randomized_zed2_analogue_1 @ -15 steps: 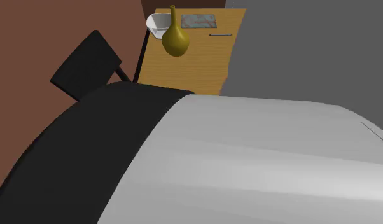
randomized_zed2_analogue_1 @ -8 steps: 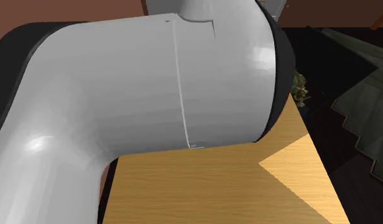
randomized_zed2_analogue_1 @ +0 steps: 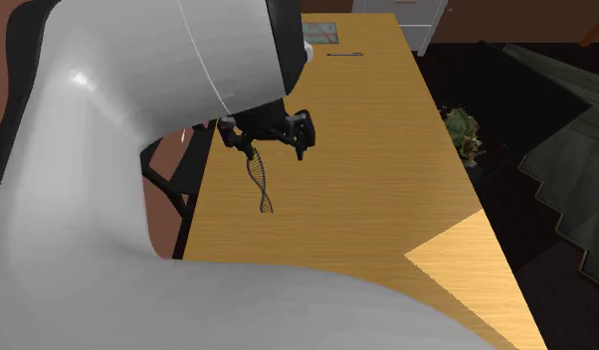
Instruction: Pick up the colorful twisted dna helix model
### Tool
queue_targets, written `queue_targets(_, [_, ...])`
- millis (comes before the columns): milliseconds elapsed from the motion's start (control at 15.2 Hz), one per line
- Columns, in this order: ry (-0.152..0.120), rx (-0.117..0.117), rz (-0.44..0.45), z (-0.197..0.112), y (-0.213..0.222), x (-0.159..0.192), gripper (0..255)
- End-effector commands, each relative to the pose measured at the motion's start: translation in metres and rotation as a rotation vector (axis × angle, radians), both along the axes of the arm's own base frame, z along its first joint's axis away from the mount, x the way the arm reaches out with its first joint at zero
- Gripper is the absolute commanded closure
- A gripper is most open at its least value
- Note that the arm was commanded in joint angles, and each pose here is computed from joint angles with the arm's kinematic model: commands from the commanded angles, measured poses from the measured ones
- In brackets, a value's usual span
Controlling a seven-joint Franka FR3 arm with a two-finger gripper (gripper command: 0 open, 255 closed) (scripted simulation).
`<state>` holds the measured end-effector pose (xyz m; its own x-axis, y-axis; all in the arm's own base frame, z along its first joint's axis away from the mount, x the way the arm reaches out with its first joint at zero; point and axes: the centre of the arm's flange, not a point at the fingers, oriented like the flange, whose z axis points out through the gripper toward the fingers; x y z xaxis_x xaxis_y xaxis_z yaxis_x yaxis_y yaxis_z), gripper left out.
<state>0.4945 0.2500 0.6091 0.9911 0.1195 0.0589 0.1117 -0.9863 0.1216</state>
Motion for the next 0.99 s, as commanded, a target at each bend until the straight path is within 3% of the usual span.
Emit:
queue_targets(0, [0.006,-0.018,0.004,-0.009,0.024,0.016,0])
queue_targets(264, [0.019,-0.052,0.014,-0.022,0.067,0.048,0])
queue_targets(858, [0.019,-0.052,0.014,-0.062,0.067,0.048,0])
queue_targets(924, [0.019,-0.052,0.014,-0.061,0.067,0.048,255])
